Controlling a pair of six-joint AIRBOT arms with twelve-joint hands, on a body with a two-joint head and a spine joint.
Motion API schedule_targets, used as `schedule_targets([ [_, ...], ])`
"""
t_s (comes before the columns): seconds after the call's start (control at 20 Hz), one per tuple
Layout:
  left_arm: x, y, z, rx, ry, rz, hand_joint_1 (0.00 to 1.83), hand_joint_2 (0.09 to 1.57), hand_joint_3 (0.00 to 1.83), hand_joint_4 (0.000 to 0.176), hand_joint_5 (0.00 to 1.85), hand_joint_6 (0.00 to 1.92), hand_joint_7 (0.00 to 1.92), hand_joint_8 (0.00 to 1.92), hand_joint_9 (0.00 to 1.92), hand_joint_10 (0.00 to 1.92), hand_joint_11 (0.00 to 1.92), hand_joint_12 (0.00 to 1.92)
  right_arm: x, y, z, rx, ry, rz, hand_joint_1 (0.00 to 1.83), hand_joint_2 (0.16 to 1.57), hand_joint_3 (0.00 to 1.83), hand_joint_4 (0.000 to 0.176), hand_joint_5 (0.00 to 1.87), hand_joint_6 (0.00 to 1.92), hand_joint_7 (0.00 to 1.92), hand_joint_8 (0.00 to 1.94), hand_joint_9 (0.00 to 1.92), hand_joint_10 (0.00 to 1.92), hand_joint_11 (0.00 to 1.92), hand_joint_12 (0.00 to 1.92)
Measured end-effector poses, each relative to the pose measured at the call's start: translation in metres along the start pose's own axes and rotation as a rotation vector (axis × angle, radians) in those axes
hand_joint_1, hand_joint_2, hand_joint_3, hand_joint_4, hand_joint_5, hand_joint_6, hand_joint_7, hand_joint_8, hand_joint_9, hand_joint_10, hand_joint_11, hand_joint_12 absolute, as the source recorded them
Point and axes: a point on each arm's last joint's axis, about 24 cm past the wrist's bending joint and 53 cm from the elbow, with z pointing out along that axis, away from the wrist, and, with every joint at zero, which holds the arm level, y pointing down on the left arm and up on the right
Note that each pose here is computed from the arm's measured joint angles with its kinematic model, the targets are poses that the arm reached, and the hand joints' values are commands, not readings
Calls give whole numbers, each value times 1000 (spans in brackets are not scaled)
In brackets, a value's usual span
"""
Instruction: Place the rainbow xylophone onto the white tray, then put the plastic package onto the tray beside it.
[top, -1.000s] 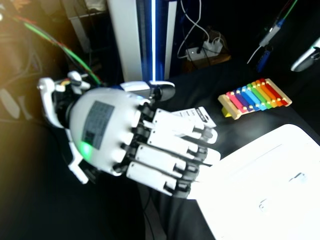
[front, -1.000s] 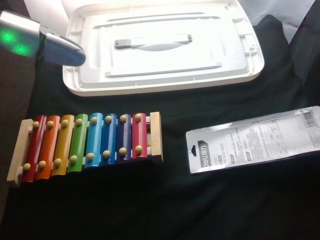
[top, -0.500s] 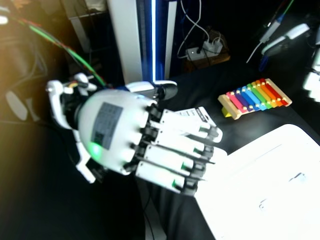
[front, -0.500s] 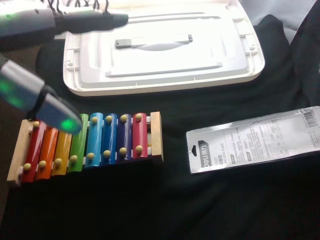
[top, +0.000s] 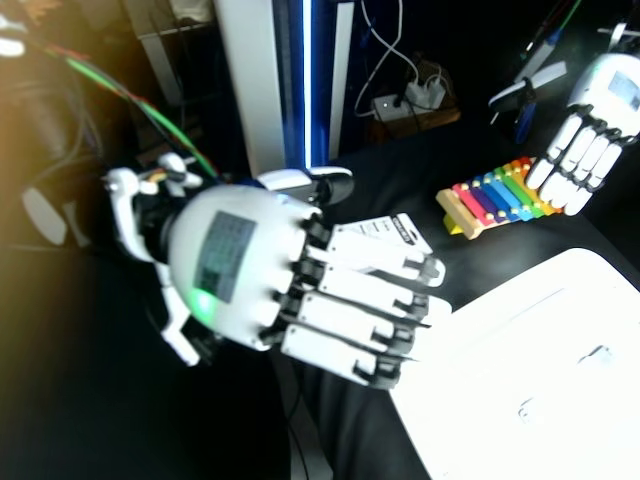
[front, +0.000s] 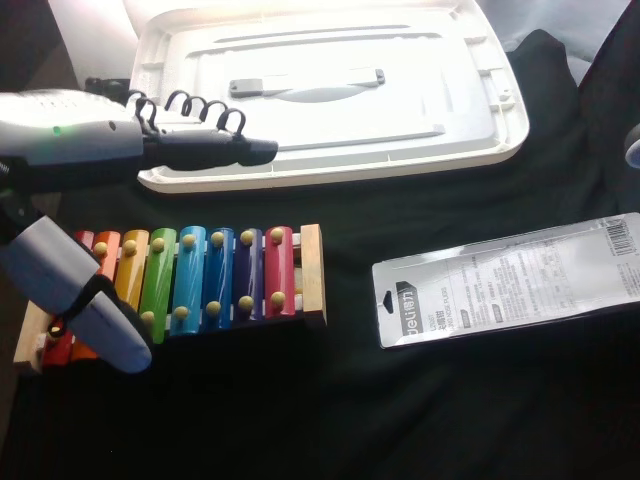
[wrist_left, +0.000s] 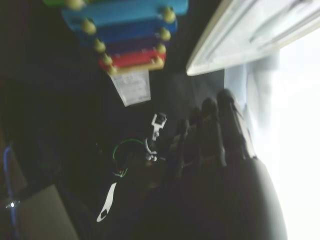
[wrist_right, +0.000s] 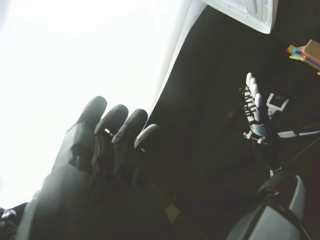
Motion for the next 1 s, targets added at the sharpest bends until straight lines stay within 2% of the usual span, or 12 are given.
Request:
schedule_targets([
  [0.05, 4, 2, 1, -6, 8, -8, 741, 671, 7, 47, 0, 0, 0, 0, 8, 1, 22, 0, -1, 0, 0, 0, -3, 2, 902, 398, 4, 0, 214, 1078, 286, 686, 40, 1044, 0, 491],
  [0.2, 21, 6, 6, -15, 43, -32, 685, 661, 1, 38, 0, 0, 0, 0, 11, 2, 27, 6, 0, 0, 0, 0, 0, 0, 901, 383, 0, 0, 190, 1105, 268, 703, 25, 1045, 17, 393],
  [0.25, 25, 7, 8, -18, 50, -34, 679, 620, 0, 95, 0, 0, 0, 0, 0, 0, 2, 0, 0, 0, 0, 0, 0, 1, 897, 385, 0, 0, 189, 1113, 255, 728, 19, 1080, 40, 369],
  [0.45, 40, 15, 16, -37, 69, -60, 602, 616, 0, 91, 0, 0, 18, 6, 33, 11, 90, 36, 2, -1, 1, -1, 2, 4, 900, 376, 2, 0, 206, 1131, 260, 760, 27, 1112, 75, 307],
  [0.6, 52, 25, 24, -55, 90, -69, 626, 607, 0, 98, 0, 0, 5, 0, 13, 0, 42, 13, 3, -1, 1, -1, 3, 5, 916, 389, 6, 0, 182, 1150, 223, 781, 2, 1113, 61, 290],
  [0.65, 53, 28, 27, -62, 88, -76, 630, 604, 0, 95, 0, 0, 1, 0, 11, 1, 37, 11, 3, -1, 1, 0, 3, 5, 911, 398, 10, 0, 180, 1149, 218, 781, 3, 1111, 68, 289],
  [0.7, 51, 32, 29, -72, 76, -73, 638, 608, 0, 103, 0, 0, 0, 0, 3, 0, 27, 6, 3, -1, 1, -1, 3, 6, 902, 385, 3, 0, 187, 1130, 224, 761, 11, 1089, 80, 263],
  [0.75, 49, 35, 30, -80, 66, -78, 638, 612, 0, 102, 0, 0, 0, 0, 2, 0, 17, 2, 3, -1, 1, -1, 3, 6, 903, 379, 0, 0, 198, 1107, 236, 745, 20, 1085, 94, 251],
  [0.85, 49, 42, 31, -99, 58, -81, 682, 603, 0, 89, 0, 0, 23, 8, 29, 9, 38, 11, 4, -1, 1, -1, 5, 6, 883, 372, 0, 0, 212, 1093, 254, 725, 31, 1075, 113, 208],
  [0.9, 51, 45, 33, -105, 60, -77, 692, 598, 0, 100, 0, 0, 25, 7, 21, 5, 7, 1, 4, -1, 1, -1, 4, 8, 888, 368, 0, 0, 214, 1090, 256, 720, 22, 1069, 109, 194],
  [0.95, 53, 46, 35, -108, 63, -74, 703, 603, 0, 64, 0, 0, 47, 11, 48, 12, 24, 10, 5, -2, 1, -1, 6, 9, 902, 375, 1, 0, 209, 1087, 254, 718, 26, 1074, 112, 187],
  [1.0, 53, 46, 37, -109, 63, -77, 703, 603, 0, 64, 0, 0, 47, 11, 48, 12, 24, 10, 7, -2, 2, -2, 9, 9, 902, 375, 1, 0, 209, 1087, 254, 718, 26, 1074, 112, 187],
])
